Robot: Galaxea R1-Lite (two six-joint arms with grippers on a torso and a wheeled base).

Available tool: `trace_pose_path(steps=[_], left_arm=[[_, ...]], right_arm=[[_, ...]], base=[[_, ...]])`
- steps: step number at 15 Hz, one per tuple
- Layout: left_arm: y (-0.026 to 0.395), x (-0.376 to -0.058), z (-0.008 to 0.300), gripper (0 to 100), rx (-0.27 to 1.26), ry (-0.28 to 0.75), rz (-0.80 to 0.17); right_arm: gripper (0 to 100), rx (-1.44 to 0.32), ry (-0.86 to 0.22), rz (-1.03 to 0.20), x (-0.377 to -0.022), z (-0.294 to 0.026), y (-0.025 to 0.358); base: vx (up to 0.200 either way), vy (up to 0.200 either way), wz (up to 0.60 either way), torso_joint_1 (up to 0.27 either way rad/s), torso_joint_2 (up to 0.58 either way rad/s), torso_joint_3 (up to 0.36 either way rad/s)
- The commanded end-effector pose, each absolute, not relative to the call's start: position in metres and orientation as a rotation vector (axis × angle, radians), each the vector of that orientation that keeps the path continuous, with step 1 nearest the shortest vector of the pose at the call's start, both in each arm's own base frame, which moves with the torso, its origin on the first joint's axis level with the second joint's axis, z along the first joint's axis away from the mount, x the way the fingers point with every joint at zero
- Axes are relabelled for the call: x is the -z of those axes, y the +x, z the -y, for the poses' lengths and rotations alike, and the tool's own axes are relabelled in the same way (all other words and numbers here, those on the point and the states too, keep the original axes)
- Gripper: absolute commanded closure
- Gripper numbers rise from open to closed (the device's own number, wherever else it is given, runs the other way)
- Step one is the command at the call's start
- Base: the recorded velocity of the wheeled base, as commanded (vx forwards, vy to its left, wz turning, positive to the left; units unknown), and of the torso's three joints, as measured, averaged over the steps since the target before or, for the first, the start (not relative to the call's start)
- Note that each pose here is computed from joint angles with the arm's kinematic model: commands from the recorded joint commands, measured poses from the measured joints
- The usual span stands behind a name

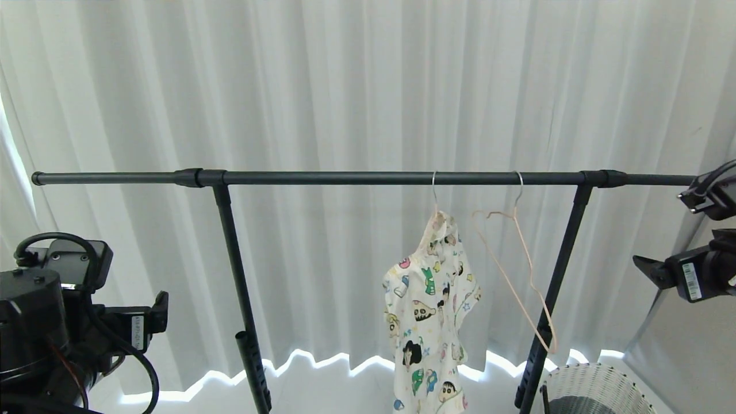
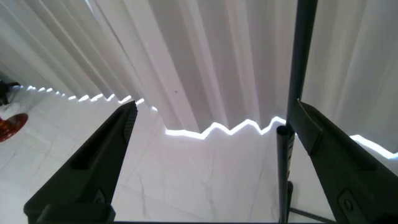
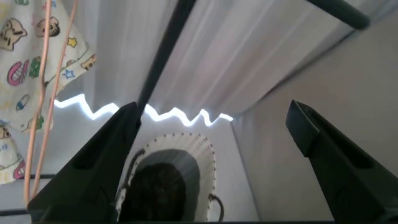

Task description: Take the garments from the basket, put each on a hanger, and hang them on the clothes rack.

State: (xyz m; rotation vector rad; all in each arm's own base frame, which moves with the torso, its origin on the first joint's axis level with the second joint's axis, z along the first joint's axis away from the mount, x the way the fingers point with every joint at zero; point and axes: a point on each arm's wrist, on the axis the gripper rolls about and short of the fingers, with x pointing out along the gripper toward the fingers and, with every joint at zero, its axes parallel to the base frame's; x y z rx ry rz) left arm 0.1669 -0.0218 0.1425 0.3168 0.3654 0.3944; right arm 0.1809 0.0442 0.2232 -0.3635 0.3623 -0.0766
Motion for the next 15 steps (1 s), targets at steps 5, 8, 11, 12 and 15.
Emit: trace_pose_path(steps=[5,8,11,12,15], left_arm=[[0.16,-0.146,0.019,0,-0.403,0.309,-0.344],[0.156,-0.146,0.018,0,-0.406,0.309,-0.337],[0.16,-0.144,0.01,0,-0.45,0.312,-0.361],[0.159,-0.145,0.009,0,-0.456,0.31,-0.359],[0.158,-0.145,0.007,0,-0.472,0.304,-0.357]], right_arm=[[0,0.088,-0.366,-0.322,-0.215,-0.037,0.159],[0,0.083,-0.4,-0.314,-0.213,-0.034,0.15],[0,0.093,-0.403,-0.313,-0.214,-0.032,0.15],[0,0.093,-0.405,-0.315,-0.213,-0.032,0.15],[0,0.09,-0.422,-0.319,-0.213,-0.032,0.151]], base=[[-0.2,0.0,0.0,0.0,0.0,0.004],[-0.2,0.0,0.0,0.006,0.0,0.001],[-0.067,0.0,0.0,0.001,0.0,0.001],[0.0,0.0,0.0,0.0,0.0,0.0],[0.0,0.0,0.0,0.0,0.0,0.0]])
